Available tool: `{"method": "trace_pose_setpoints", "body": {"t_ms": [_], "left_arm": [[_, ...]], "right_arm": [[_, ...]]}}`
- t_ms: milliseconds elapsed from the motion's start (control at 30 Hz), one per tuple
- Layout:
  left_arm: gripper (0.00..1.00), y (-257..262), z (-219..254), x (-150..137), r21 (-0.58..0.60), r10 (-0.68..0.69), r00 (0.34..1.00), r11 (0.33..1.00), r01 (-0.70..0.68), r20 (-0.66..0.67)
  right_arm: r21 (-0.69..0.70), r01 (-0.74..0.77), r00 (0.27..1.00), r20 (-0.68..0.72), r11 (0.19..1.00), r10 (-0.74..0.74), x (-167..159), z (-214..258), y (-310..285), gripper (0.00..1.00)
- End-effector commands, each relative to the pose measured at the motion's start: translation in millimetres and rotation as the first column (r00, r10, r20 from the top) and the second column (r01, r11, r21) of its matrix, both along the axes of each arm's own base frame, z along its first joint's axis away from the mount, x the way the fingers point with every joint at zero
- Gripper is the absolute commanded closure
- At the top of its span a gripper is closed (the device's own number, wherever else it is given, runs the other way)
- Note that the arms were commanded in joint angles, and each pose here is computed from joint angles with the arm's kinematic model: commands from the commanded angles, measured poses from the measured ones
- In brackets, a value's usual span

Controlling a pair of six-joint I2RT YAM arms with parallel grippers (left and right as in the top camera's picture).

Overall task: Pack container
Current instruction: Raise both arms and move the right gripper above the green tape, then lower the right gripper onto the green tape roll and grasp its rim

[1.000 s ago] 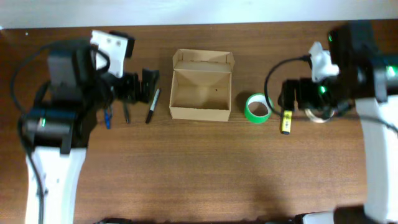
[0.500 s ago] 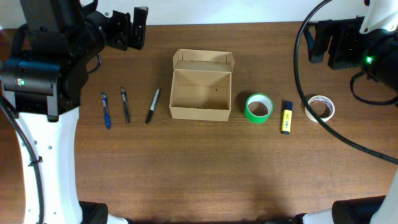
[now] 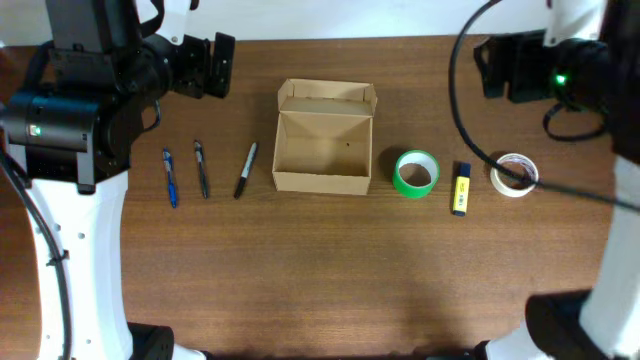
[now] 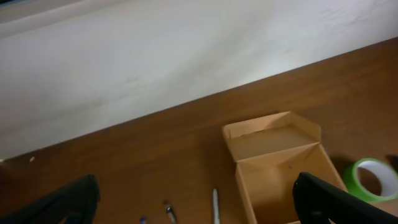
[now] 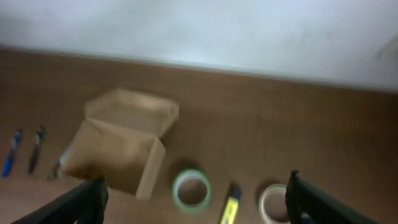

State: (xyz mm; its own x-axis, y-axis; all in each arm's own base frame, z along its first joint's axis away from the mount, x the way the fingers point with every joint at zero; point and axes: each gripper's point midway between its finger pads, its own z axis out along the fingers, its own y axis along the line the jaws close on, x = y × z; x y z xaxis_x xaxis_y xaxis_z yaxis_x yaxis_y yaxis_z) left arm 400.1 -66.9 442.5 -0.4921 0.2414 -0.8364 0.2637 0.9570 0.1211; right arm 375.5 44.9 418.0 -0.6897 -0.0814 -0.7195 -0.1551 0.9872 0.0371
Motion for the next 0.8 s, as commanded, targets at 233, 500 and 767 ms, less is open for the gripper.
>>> {"method": "trace_pose_setpoints", "body": {"t_ms": [233,500,767], "left_arm": [[0.01,22.7,11.5,-30.0,0.073,0.082,0.997,0.994,-0.082,0.010],[0.01,29.5,43.8,-74.2,0.051,0.082,0.992,0.995,-0.087,0.095],[0.01,34.4,58.1,-106.7,0.031,0.088,0.987,0.995,-0.093,0.132]], "right_arm": [[0.038,0.044,0.839,-0.543,0.998,-0.016,22.8,-159.9,16.7,0.11],[-0.039,0.015,0.691,-0.722,0.999,-0.039,-11.2,-220.1,18.8,0.10],[-0.129,0.001,0.680,-0.727,0.992,-0.095,-4.8,-269.9,18.8,0.10]]}}
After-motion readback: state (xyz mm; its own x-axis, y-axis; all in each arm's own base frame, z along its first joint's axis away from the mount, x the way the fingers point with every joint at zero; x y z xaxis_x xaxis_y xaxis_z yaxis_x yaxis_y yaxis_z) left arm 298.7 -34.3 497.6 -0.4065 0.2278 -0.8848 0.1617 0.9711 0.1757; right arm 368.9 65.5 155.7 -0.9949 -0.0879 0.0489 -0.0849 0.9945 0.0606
